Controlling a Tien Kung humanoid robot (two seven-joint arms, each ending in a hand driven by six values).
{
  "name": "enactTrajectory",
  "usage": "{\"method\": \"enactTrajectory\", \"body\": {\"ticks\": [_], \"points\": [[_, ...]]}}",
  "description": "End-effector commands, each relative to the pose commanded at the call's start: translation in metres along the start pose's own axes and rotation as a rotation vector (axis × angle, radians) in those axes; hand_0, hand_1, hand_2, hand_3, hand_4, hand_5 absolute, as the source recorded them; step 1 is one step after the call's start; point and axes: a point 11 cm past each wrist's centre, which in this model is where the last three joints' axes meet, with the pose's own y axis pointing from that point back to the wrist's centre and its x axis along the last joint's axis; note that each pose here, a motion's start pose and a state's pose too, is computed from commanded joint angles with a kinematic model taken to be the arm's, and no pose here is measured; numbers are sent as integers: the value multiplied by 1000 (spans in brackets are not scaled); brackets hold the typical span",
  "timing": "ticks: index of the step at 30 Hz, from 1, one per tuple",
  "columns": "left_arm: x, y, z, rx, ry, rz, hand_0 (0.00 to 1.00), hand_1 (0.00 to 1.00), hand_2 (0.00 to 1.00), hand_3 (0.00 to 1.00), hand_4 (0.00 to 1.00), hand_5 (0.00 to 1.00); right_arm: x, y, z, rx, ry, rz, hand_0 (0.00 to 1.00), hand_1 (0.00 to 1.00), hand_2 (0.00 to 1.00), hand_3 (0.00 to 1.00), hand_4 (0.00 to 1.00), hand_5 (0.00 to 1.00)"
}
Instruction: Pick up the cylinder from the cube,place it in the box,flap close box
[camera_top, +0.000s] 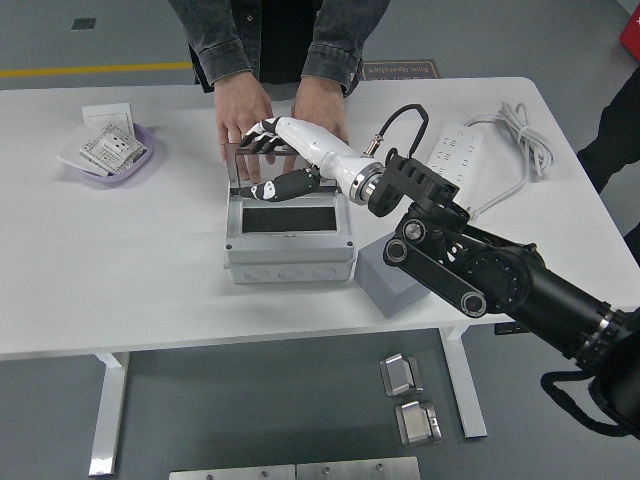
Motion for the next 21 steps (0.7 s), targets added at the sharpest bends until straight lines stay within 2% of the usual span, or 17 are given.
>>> {"method": "enactTrajectory", "body": {"ticks": [4, 8, 14, 21], "points": [[1, 0, -1, 3, -3, 2, 687, 682, 589, 715, 721, 400, 16, -6, 3, -14, -6, 32, 691, 644, 667, 735, 936, 322], [3, 0, -2, 6, -5, 5, 687, 682, 589, 715, 721, 400, 21, -14, 9, -33, -8, 47, 691, 644, 667, 735, 936, 322], [5, 1, 2, -1, -9, 8, 687, 682, 590, 715, 721, 401, 11, -26, 20, -64, -23, 46, 690, 643, 666, 736, 937, 324], [6, 1, 2, -2, -11, 10, 687, 683, 594, 716, 720, 404, 3, -20, 54, -143, -24, 50, 696, 652, 666, 737, 933, 333]]}}
